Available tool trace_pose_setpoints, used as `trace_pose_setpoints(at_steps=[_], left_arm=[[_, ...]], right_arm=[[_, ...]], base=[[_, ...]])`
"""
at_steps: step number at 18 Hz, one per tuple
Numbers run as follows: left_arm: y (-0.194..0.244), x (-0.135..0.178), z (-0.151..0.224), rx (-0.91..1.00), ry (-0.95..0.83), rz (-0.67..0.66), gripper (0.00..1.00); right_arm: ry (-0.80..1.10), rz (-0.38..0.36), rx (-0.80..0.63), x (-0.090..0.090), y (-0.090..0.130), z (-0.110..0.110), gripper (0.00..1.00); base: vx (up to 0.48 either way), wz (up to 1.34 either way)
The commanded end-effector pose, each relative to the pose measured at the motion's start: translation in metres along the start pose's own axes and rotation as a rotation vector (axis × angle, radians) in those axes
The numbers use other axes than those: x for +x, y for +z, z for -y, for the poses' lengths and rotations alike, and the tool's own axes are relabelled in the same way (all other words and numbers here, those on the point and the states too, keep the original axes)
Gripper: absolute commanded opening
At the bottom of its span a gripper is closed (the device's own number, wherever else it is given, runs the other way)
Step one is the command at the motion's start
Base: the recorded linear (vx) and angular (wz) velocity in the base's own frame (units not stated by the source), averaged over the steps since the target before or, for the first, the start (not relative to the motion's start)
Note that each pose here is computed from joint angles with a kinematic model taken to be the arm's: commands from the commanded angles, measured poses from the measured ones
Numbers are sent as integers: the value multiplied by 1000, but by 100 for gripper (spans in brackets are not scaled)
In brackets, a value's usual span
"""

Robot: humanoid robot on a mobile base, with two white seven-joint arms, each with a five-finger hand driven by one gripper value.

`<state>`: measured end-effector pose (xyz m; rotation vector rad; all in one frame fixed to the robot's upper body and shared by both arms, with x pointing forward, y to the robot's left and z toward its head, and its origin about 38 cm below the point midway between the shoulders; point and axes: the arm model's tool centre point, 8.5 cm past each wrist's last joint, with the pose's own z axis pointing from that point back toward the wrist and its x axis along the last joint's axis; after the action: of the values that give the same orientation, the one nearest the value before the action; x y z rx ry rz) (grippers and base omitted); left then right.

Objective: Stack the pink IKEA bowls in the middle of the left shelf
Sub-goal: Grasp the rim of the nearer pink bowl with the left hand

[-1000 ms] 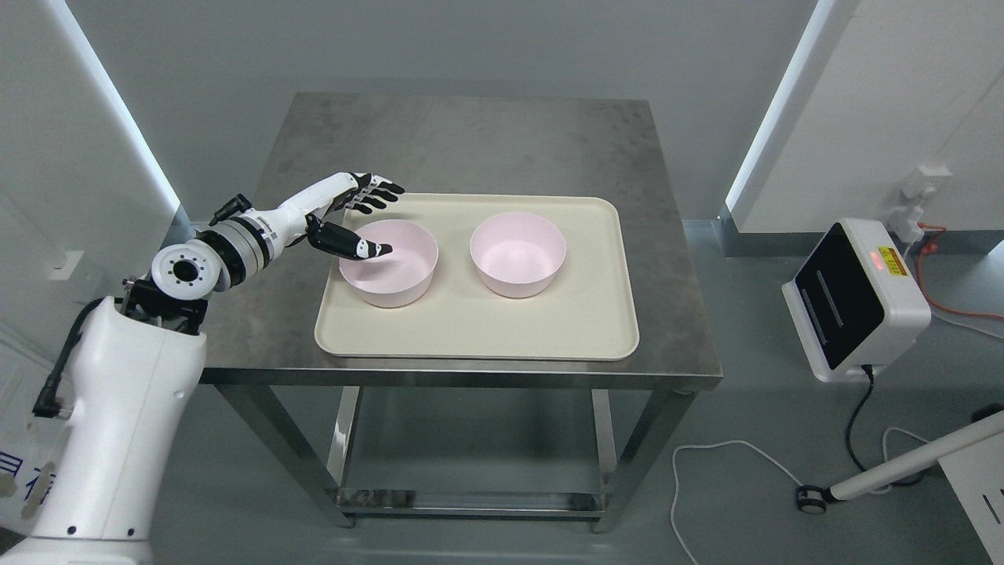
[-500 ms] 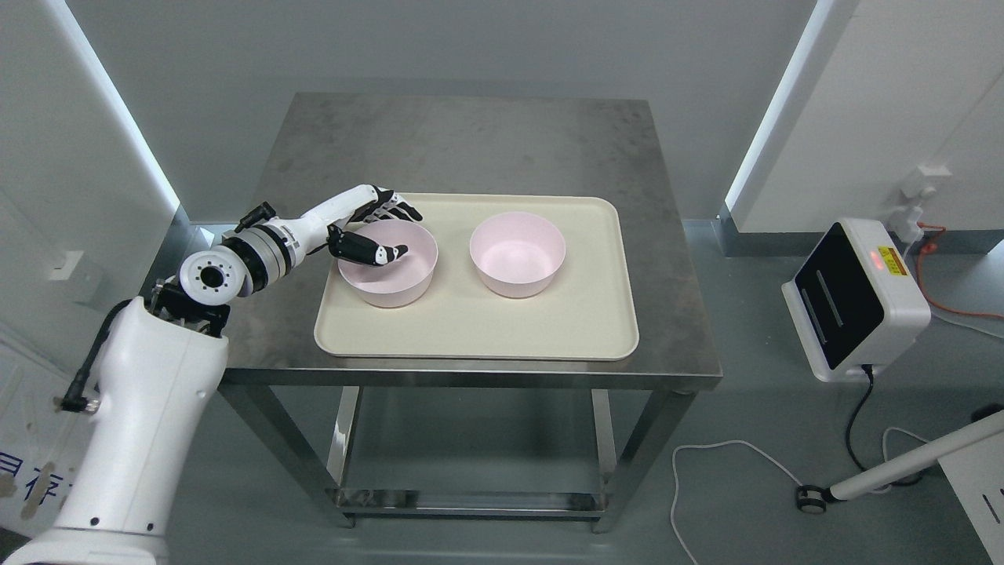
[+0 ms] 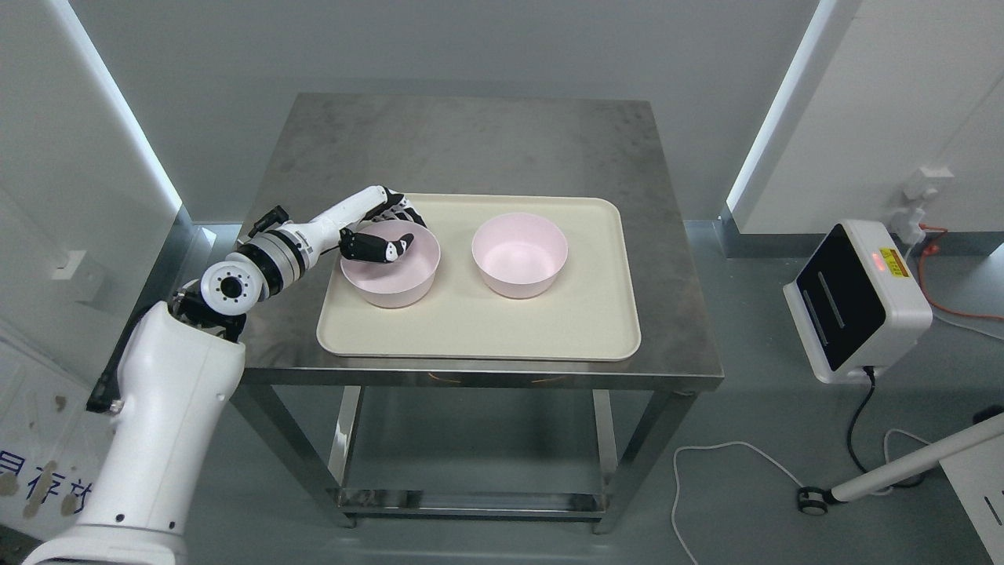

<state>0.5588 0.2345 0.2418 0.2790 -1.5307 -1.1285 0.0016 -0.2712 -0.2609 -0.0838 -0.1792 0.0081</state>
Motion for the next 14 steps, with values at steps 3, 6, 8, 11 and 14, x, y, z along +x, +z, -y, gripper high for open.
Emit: trace_pose_setpoints(at_steps=[3,6,8,11,14], left_arm=[[-7,-2,1,11,41,-7,0],[-8,10,-20,44,35,18,0],[-9,23,-34,65,20,44,0],[-16,51,-48,87,10,96,0],[-27,98,-54,80,-15,186,0]], right_arm=[[3,0,-18,0,0,11,100],[3,0,-18,0,0,11,100],[3,0,-18,0,0,11,100],[3,0,-18,0,0,11,100],[3,0,-18,0,0,11,100]], base=[[0,0],[0,0],[0,0],[0,-4],[0,-4]])
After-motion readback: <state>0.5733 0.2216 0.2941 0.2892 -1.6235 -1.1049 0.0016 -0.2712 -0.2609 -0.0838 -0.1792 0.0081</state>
